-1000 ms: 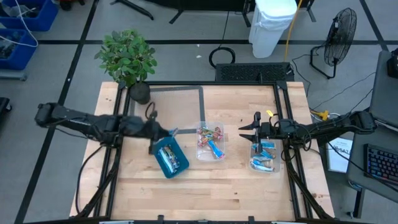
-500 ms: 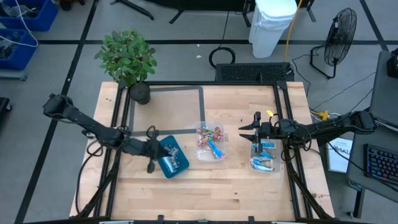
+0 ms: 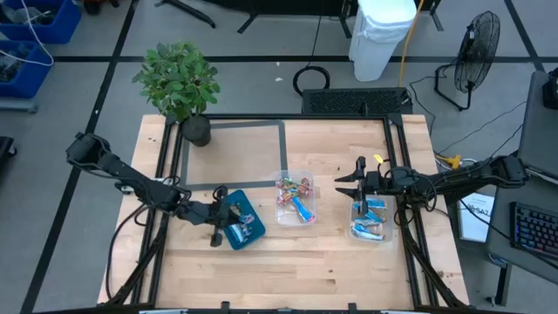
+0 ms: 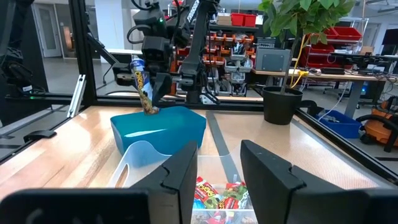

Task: Pick and place Granola Bars by type
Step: Put the blue granola bar into the blue bin

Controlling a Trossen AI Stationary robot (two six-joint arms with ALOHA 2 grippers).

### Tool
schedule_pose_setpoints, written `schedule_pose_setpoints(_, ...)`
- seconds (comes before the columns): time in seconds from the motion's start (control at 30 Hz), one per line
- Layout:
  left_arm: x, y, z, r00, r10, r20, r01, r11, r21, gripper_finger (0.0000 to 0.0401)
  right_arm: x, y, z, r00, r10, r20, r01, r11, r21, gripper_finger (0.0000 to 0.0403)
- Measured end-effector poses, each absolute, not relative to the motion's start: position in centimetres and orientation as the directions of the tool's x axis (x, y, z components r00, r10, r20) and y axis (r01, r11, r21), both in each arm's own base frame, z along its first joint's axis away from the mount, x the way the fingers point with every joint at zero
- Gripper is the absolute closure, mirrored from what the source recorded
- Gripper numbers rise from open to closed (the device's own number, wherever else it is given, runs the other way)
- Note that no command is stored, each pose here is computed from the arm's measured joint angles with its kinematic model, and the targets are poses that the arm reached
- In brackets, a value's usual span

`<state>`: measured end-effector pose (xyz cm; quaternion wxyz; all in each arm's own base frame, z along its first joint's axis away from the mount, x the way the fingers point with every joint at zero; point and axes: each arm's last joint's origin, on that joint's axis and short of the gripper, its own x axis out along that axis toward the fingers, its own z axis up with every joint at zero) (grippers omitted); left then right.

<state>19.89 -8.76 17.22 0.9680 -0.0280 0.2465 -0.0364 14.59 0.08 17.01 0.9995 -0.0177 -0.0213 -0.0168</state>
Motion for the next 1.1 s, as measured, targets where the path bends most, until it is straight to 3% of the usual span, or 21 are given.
schedule_pose_setpoints(0.3,19.3,-8.3,16.7,0.894,-0.096,-0.437,0.083,0.995,-0.048,0.0391,14.6,0.1,17.0,0.999,-0.032,0.043,0.034,0.999,-0.035,0.0289)
schedule_pose_setpoints(0.67,14.9,-4.7,14.3,0.989,-0.039,-0.145,0.019,0.99,-0.141,0.0391,14.6,0.1,17.0,0.999,-0.032,0.043,0.033,0.999,-0.017,0.0289)
schedule_pose_setpoints(0.9,14.3,-4.0,13.2,0.938,-0.212,-0.274,0.147,0.96,-0.24,0.0391,14.6,0.1,17.0,0.999,-0.032,0.043,0.033,0.999,-0.017,0.0289)
schedule_pose_setpoints(1.1,14.3,-3.8,12.7,0.92,-0.221,-0.324,0.123,0.947,-0.298,0.0391,14.6,0.1,17.0,0.999,-0.033,0.042,0.034,0.999,-0.017,0.0289)
